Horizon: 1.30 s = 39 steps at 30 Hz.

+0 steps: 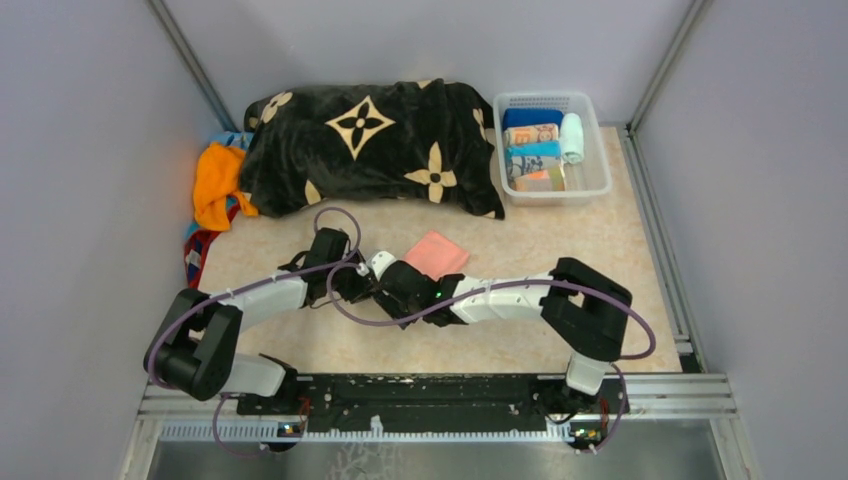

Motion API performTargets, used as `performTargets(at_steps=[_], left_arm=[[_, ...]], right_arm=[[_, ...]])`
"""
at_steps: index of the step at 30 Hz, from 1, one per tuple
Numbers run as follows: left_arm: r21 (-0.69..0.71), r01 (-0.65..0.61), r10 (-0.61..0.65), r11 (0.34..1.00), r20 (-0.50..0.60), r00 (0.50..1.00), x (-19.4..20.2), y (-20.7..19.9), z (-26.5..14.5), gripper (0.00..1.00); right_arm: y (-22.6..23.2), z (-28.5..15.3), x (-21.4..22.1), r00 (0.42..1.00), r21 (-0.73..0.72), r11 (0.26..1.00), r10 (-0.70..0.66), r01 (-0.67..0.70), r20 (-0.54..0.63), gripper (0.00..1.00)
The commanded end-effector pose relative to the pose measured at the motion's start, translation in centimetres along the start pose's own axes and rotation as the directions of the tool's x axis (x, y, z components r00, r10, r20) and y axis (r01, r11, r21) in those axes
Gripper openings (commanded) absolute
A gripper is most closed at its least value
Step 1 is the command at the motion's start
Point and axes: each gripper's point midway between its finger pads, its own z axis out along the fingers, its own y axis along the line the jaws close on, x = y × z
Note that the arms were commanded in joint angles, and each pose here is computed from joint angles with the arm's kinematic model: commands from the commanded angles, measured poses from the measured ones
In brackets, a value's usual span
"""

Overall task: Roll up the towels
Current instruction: Roll the towel at the center of the board.

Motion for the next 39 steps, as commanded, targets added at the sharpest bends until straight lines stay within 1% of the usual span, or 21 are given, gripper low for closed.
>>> performTargets(at_steps=[1,6,10,13,15,16,19,21,22,23,24,26,29,33,39], left_arm=[[-0.115,-0.010,0.007,0.993,-0.025,1.000,1.0,3.1,0.5,0.43],[-0.114,-0.013,0.010,0.993,-0.021,1.000,0.9,3.1,0.5,0.45],[-0.104,-0.013,0.011,0.995,-0.017,1.000,0.6,2.6,0.5,0.47],[-0.087,-0.015,0.014,0.996,-0.011,1.000,0.4,2.0,0.3,0.49],[-0.069,-0.015,0.014,0.998,-0.006,1.000,0.2,1.5,0.1,0.51],[-0.059,-0.012,0.013,0.998,0.004,1.000,0.0,1.3,-0.2,0.53],[-0.028,-0.013,0.014,1.000,0.046,0.999,-0.7,0.4,-1.3,0.63],[-0.001,-0.014,0.014,1.000,0.077,0.997,-1.1,-0.1,-2.3,0.69],[0.008,-0.013,0.013,1.000,0.095,0.995,-1.3,-0.2,-2.9,0.72],[0.018,-0.017,0.015,1.000,0.114,0.993,-1.5,-0.4,-3.5,0.73],[0.017,-0.017,0.015,1.000,0.130,0.991,-1.7,-0.3,-4.0,0.74],[0.021,-0.021,0.018,1.000,0.148,0.989,-1.7,-0.2,-4.9,0.77],[0.049,-0.029,0.021,0.998,0.154,0.988,-1.3,-0.4,-5.8,0.79],[0.105,-0.031,0.018,0.994,0.125,0.992,-0.2,-0.8,-6.1,0.81],[0.192,-0.016,-0.001,0.981,0.086,0.996,0.6,-1.7,-5.2,0.81]], right_arm=[[-1.1,0.7,-0.3,0.998,0.119,0.991,-0.062,0.063,-0.015,0.45],[-1.4,1.3,2.2,0.993,0.137,0.986,-0.080,0.092,-0.092,0.44],[-1.4,1.6,4.2,0.986,0.131,0.986,-0.084,0.104,-0.147,0.39],[-1.3,1.8,5.2,0.980,0.127,0.986,-0.085,0.109,-0.182,0.32],[-1.2,1.8,5.4,0.979,0.115,0.988,-0.078,0.101,-0.187,0.23],[-0.8,1.7,5.2,0.980,0.094,0.991,-0.074,0.092,-0.183,0.17],[0.5,1.3,4.2,0.989,-0.026,1.000,-0.017,0.013,-0.148,0.04],[1.6,1.0,3.2,0.992,-0.146,0.987,0.048,-0.065,-0.116,0.01],[2.0,0.7,2.6,0.991,-0.204,0.973,0.088,-0.107,-0.102,0.00],[2.9,0.2,1.9,0.987,-0.289,0.945,0.133,-0.155,-0.094,0.00],[3.1,-0.1,1.5,0.981,-0.339,0.922,0.168,-0.190,-0.092,0.00],[3.2,-0.6,0.3,0.969,-0.423,0.872,0.235,-0.245,-0.076,0.00],[2.8,-1.2,-0.6,0.935,-0.529,0.778,0.340,-0.339,-0.099,0.00],[1.5,-1.4,-0.6,0.874,-0.607,0.653,0.458,-0.453,-0.161,0.00],[-0.1,-0.4,0.9,0.782,-0.616,0.521,0.559,-0.591,-0.277,0.00]])
